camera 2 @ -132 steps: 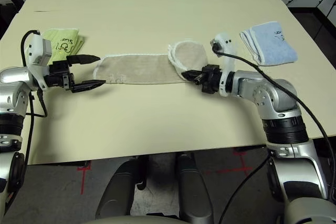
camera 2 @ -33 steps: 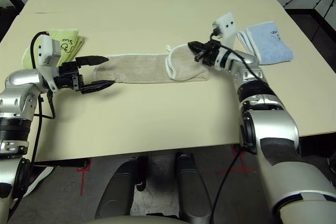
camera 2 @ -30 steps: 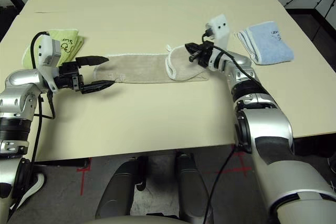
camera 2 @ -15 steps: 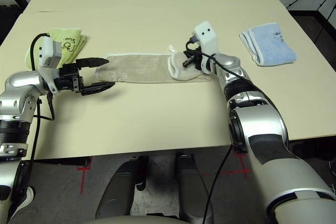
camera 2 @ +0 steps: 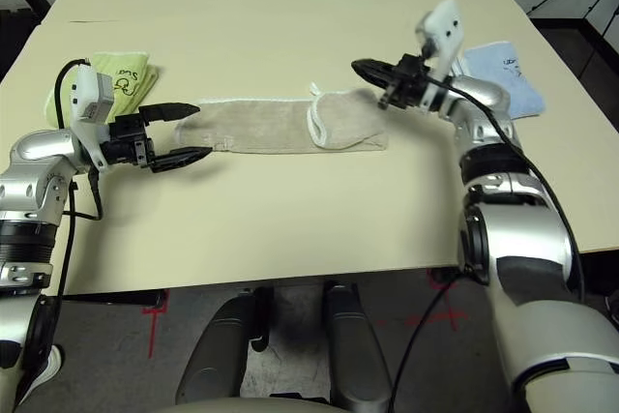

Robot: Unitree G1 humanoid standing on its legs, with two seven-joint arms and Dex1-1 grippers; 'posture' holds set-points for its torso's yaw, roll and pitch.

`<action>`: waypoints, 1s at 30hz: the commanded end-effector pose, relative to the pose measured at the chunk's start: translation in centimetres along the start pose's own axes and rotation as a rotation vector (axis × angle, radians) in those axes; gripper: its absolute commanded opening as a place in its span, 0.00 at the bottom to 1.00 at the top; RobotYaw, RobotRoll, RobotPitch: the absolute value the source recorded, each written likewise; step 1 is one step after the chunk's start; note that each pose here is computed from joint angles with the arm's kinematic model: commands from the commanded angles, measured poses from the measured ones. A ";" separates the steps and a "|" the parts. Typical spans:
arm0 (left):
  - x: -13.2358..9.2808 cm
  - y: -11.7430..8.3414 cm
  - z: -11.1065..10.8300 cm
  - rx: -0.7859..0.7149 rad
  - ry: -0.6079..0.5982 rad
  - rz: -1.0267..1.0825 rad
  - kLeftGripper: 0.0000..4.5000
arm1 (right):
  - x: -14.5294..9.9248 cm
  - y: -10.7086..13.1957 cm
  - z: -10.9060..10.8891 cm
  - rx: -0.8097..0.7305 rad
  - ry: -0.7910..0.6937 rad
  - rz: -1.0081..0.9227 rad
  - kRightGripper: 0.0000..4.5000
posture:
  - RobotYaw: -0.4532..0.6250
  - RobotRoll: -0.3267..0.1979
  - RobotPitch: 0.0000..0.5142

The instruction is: Fold the towel and set it aside.

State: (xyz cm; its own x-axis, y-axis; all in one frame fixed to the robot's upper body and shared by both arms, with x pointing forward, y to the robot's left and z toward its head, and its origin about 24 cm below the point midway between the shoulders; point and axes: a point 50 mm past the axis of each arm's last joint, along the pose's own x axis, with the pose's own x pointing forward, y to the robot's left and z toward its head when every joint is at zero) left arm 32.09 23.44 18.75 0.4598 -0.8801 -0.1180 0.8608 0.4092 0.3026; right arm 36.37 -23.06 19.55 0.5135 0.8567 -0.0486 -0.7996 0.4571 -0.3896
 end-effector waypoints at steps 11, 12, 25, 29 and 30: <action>0.0 0.3 0.0 0.015 0.007 -0.019 1.00 | -3.8 2.0 -0.7 0.011 0.092 0.232 0.48 | 0.43 0.62 0.38; 0.0 0.3 0.0 0.015 0.007 -0.020 1.00 | -3.8 2.0 -0.7 0.018 0.090 0.239 0.55 | 0.43 0.62 0.38; -2.1 2.1 0.7 -0.322 -0.011 0.257 1.00 | -2.4 2.1 -0.5 -0.011 0.093 0.278 0.98 | 0.45 0.62 0.39; -3.1 2.2 1.0 -0.585 0.051 0.339 1.00 | -2.0 2.2 -0.5 -0.012 0.090 0.284 0.98 | 0.46 0.62 0.39; -3.5 2.0 1.1 -0.671 0.072 0.340 1.00 | -2.0 2.2 -0.5 -0.011 0.090 0.284 0.98 | 0.46 0.62 0.39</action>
State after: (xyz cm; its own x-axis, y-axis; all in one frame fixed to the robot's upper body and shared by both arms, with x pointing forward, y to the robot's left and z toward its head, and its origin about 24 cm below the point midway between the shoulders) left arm 32.53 26.77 20.69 0.7186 -0.6812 -0.1395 0.6539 0.7303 -0.1979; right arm 33.69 -23.97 18.09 0.2977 0.9268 -0.2288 -0.9135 0.2070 -0.3502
